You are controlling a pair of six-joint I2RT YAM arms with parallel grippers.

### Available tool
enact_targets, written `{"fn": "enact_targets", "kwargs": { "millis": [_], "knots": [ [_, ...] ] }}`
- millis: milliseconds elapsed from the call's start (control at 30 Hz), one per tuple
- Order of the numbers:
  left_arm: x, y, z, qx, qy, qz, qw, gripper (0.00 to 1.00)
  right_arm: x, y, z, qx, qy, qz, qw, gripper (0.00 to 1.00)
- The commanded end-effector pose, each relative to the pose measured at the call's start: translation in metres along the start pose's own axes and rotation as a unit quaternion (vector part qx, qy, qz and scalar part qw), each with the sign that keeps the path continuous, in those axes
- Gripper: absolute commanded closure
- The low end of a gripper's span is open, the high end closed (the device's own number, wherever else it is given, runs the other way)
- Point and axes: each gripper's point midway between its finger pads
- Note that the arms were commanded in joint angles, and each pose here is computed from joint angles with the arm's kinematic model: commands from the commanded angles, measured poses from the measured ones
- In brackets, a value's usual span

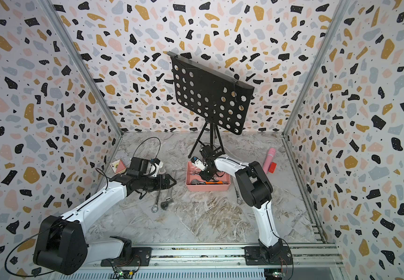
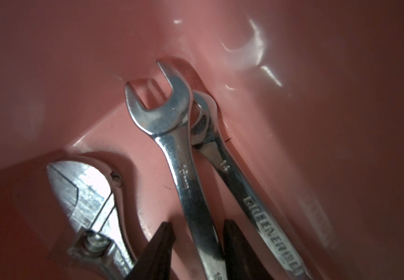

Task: Take out the wrench from the storage box
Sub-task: Pick up the wrench from the storage box.

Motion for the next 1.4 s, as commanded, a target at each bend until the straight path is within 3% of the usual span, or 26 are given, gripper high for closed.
{"fn": "enact_targets", "kwargs": {
  "millis": [0,167,500,1367],
  "knots": [
    [-0.001,0.002,0.001,-0.004,0.014,0.006,1.000,0.04,0.010,0.033,0.047,0.088,0.016,-0.003,0.996,0.64],
    [-0.001,0.002,0.002,-0.002,0.018,0.006,1.000,0.04,0.010,0.030,0.046,0.078,0.019,0.002,0.997,0.84],
    [-0.003,0.001,0.001,-0.004,0.019,0.008,1.000,0.04,0.015,-0.017,0.012,0.022,0.005,0.009,1.000,0.98],
    [-0.003,0.001,-0.002,-0.004,0.018,0.009,1.000,0.04,0.019,-0.108,-0.011,-0.045,-0.010,0.053,0.998,1.00]
  ]
}}
Point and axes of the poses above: each gripper's point midway between its finger pads, its own y axis out along the fingers, its own x axis along the line the jaws close on, z = x × y, and after that the axes turned 12 degrees about y, right-handed
